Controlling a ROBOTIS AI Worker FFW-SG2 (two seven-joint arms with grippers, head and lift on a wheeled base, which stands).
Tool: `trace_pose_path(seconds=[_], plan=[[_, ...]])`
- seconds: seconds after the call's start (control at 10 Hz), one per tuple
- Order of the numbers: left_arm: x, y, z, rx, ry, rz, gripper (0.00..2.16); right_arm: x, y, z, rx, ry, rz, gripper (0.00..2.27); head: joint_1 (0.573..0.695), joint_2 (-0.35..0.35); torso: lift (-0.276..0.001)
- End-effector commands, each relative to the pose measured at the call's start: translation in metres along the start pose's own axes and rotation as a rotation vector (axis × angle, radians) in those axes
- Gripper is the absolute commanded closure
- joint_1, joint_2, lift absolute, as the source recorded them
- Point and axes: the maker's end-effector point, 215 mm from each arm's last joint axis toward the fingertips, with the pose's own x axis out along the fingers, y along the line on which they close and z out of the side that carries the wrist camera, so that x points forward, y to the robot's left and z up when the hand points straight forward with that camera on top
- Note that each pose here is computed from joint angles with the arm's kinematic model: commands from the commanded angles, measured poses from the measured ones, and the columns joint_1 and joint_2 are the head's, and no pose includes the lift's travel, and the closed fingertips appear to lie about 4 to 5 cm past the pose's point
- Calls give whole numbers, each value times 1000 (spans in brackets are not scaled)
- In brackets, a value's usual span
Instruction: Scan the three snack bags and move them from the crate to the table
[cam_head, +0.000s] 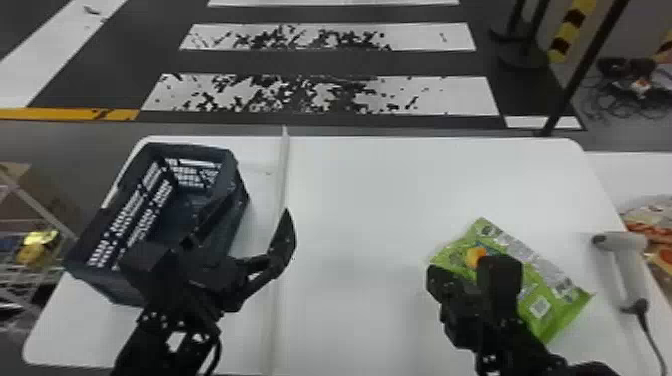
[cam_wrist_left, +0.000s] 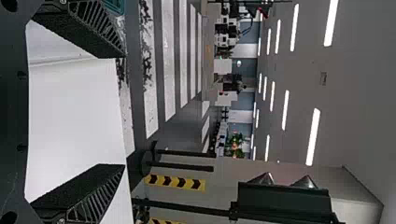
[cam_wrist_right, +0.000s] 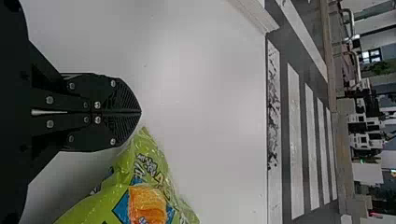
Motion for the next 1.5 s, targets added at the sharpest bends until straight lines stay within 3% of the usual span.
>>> trace_pose_path(seconds=[0.0, 0.4, 0.8, 1.1, 1.2, 1.4], plan=[[-1, 0, -1, 1, 2, 0, 29, 14, -12, 7, -10, -13, -34, 2246, 695, 68, -62], [-2, 0, -2, 6, 4, -8, 29, 34, -55, 39, -2, -55, -163, 2246, 695, 27, -62], [-5, -2, -10, 3, 11, -13, 29, 26, -64, 53, 44, -90, -195, 2246, 695, -8, -62], [-5, -7, -5, -3, -4, -18, 29, -42, -60, 105, 171, -210, -155, 2246, 695, -13, -62], [-5, -10, -4, -4, -6, -22, 29, -67, -71, 119, 172, -234, -173, 2246, 695, -20, -62], [-1, -18, -3, -5, -11, -35, 29, -95, -108, 108, 169, -236, -242, 2246, 695, -56, -62]])
